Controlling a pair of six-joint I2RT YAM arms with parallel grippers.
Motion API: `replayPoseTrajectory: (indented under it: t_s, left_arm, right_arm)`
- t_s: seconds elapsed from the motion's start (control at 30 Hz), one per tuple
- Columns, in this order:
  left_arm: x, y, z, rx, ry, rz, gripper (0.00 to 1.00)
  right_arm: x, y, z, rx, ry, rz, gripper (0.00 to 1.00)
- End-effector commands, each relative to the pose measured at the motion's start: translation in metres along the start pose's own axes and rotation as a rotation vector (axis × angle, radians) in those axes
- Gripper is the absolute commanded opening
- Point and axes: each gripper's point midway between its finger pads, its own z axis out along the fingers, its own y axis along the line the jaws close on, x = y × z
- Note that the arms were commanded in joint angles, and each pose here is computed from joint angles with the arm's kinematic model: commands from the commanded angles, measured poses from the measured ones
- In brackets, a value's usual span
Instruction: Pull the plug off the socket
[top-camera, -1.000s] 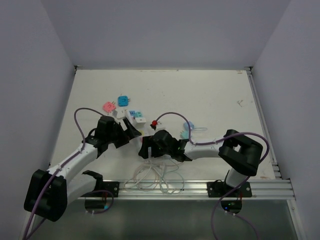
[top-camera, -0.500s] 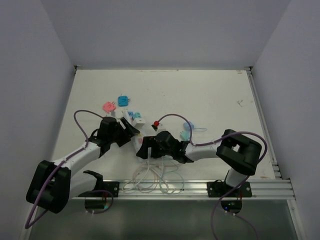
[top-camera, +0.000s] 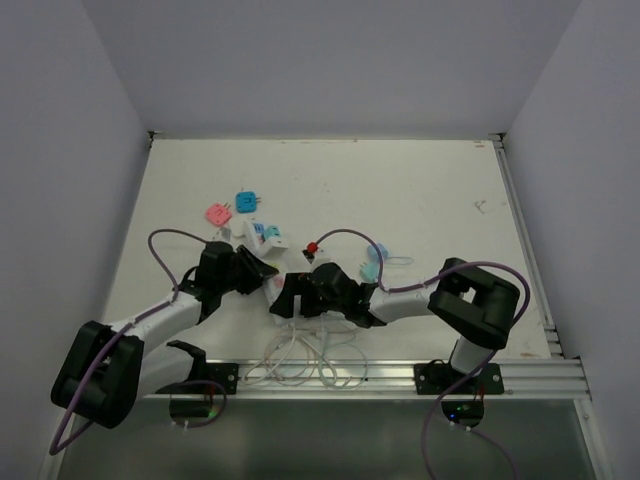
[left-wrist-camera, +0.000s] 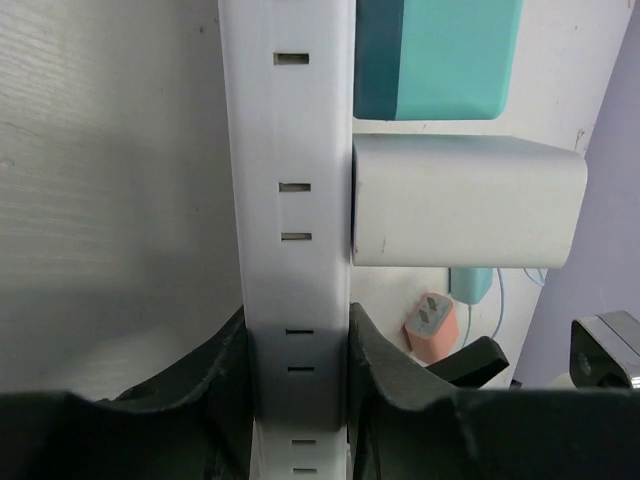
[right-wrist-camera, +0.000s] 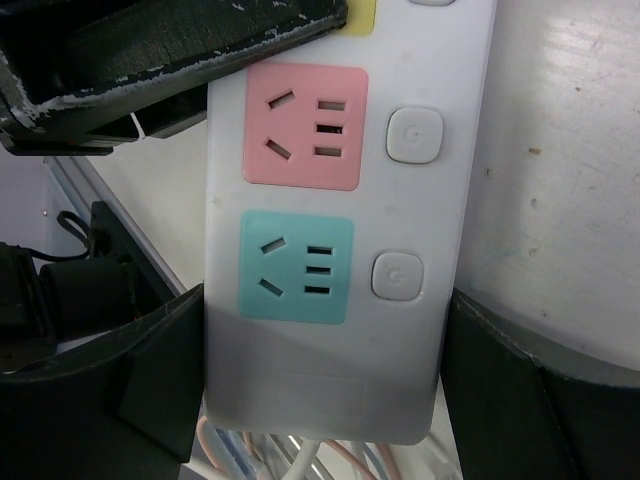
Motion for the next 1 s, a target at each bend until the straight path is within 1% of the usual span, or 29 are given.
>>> replayPoseTrajectory:
  t_s: [0.0, 0.03, 0.07, 0.1, 0.13, 0.17, 0.2, 0.23, 0.3, 0.33, 0.4, 0.43, 0.53, 0.57, 0.63, 0.77, 0.9, 0.97]
  left_arm:
    - [-0.003, -0.013, -0.003, 0.068, -0.033, 0.011, 0.29]
    - [-0.003, -0.012, -0.003, 0.066, -0.032, 0.014, 0.24]
    - [-0.003, -0.012, -0.003, 0.068, -0.033, 0.019, 0.14]
    - [-0.003, -0.012, -0.003, 0.065, -0.032, 0.032, 0.11]
    - [-0.004, -0.012, -0.003, 0.063, -0.033, 0.039, 0.07]
    - [-0.004, -0.012, -0.003, 0.061, -0.032, 0.045, 0.0]
    - [-0.004, -0.011, -0.003, 0.059, -0.03, 0.063, 0.0]
    - [-0.005, -0.013, -0.004, 0.062, -0.032, 0.073, 0.0]
    - [-0.004, -0.011, -0.003, 0.05, -0.022, 0.101, 0.0]
    - [-0.004, -0.014, -0.003, 0.054, -0.013, 0.111, 0.0]
    - [-0.003, -0.013, -0.002, 0.048, 0.001, 0.144, 0.0]
    - [-0.003, -0.015, -0.001, 0.051, 0.011, 0.155, 0.0]
    - [-0.002, -0.018, 0.003, 0.056, 0.032, 0.187, 0.0]
    - [-0.003, -0.019, 0.004, 0.056, 0.034, 0.193, 0.0]
    - [-0.006, -0.024, 0.007, 0.061, 0.039, 0.214, 0.0]
    - [-0.01, -0.038, 0.014, 0.087, 0.063, 0.255, 0.0]
    - [-0.013, -0.051, 0.02, 0.109, 0.094, 0.287, 0.0]
    - [-0.014, -0.053, 0.021, 0.114, 0.102, 0.308, 0.0]
  right_arm:
    - [-0.005, 0.002, -0.001, -0.01, -0.026, 0.03, 0.0]
    - [-0.006, 0.003, -0.002, -0.014, -0.025, 0.025, 0.0]
    - [-0.006, 0.004, -0.002, -0.018, -0.024, 0.02, 0.04]
    - [-0.007, 0.006, -0.003, -0.025, -0.024, 0.017, 0.11]
    - [-0.008, 0.008, -0.005, -0.03, -0.026, 0.01, 0.26]
    - [-0.009, 0.009, -0.007, -0.034, -0.027, 0.007, 0.35]
    - [-0.01, 0.009, -0.008, -0.034, -0.028, 0.004, 0.44]
    - [-0.012, 0.007, -0.01, -0.033, -0.03, 0.001, 0.58]
    - [-0.019, 0.008, -0.017, -0.034, -0.04, 0.003, 0.71]
    - [-0.023, 0.003, -0.02, -0.022, -0.048, 0.008, 0.8]
    - [-0.033, 0.005, -0.029, -0.03, -0.064, 0.015, 0.86]
    - [-0.041, -0.001, -0.032, -0.02, -0.077, 0.026, 0.91]
    - [-0.066, -0.005, -0.045, -0.026, -0.118, 0.053, 0.99]
    - [-0.068, -0.01, -0.048, -0.006, -0.11, 0.057, 0.99]
    - [-0.088, -0.007, -0.055, 0.002, -0.14, 0.037, 0.99]
    - [-0.114, -0.009, -0.06, 0.042, -0.176, 0.039, 0.99]
    - [-0.146, -0.013, -0.052, 0.059, -0.213, 0.114, 0.99]
    - [-0.155, -0.014, -0.047, 0.059, -0.22, 0.136, 0.99]
